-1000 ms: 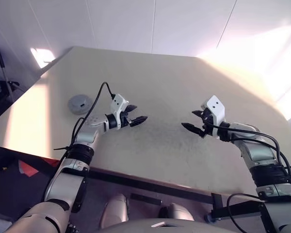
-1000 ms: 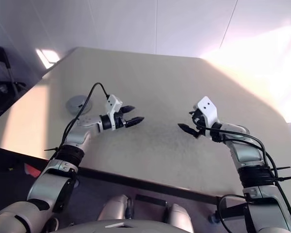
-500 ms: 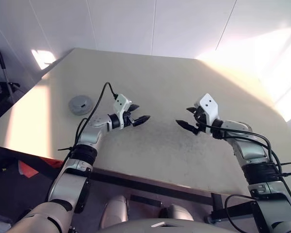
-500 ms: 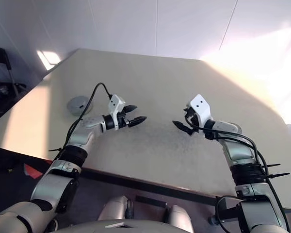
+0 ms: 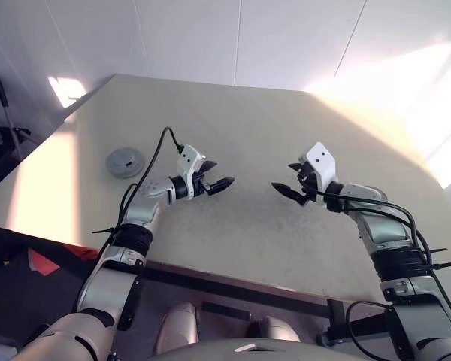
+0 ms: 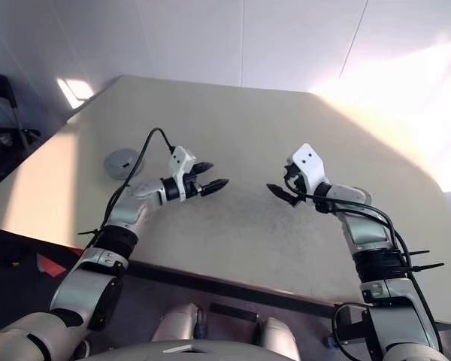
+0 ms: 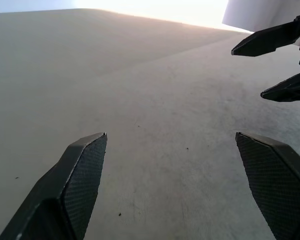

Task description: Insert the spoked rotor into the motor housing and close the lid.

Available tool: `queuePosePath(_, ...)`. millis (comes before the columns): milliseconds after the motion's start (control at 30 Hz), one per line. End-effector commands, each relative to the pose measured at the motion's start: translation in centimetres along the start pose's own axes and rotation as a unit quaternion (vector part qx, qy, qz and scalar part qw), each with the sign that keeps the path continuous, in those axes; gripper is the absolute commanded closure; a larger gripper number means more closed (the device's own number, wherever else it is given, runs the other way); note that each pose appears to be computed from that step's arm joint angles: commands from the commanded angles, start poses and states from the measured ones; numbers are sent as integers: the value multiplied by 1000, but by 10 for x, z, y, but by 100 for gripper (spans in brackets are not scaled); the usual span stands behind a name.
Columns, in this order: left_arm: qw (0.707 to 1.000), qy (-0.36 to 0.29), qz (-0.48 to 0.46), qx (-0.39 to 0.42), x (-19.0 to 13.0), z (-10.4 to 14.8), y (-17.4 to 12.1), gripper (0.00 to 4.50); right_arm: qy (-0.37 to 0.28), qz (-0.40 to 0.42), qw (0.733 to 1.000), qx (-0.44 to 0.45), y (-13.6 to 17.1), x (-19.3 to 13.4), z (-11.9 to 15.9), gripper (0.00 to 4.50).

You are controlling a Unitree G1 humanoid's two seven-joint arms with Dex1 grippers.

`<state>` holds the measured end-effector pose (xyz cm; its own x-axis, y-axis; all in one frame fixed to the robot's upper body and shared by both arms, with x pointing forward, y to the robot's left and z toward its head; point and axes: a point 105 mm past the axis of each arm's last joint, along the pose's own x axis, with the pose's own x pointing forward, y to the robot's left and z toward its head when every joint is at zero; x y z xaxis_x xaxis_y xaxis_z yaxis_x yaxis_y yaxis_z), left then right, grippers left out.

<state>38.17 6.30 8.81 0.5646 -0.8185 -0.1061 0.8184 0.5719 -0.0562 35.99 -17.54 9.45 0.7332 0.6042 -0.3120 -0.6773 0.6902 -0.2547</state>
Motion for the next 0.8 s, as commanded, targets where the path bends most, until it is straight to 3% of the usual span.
queuePosePath(33,999,-26,2,20,1,18,2,16,-18,-8,1000,-20,-5,3,14,49)
queuePosePath(667,999,-24,8,31,1,21,7,16,-25,-23,999,-22,-7,6,16,49)
queuePosePath(800,999,-23,11,34,1,22,8,16,-25,-57,998,-16,-16,10,17,49)
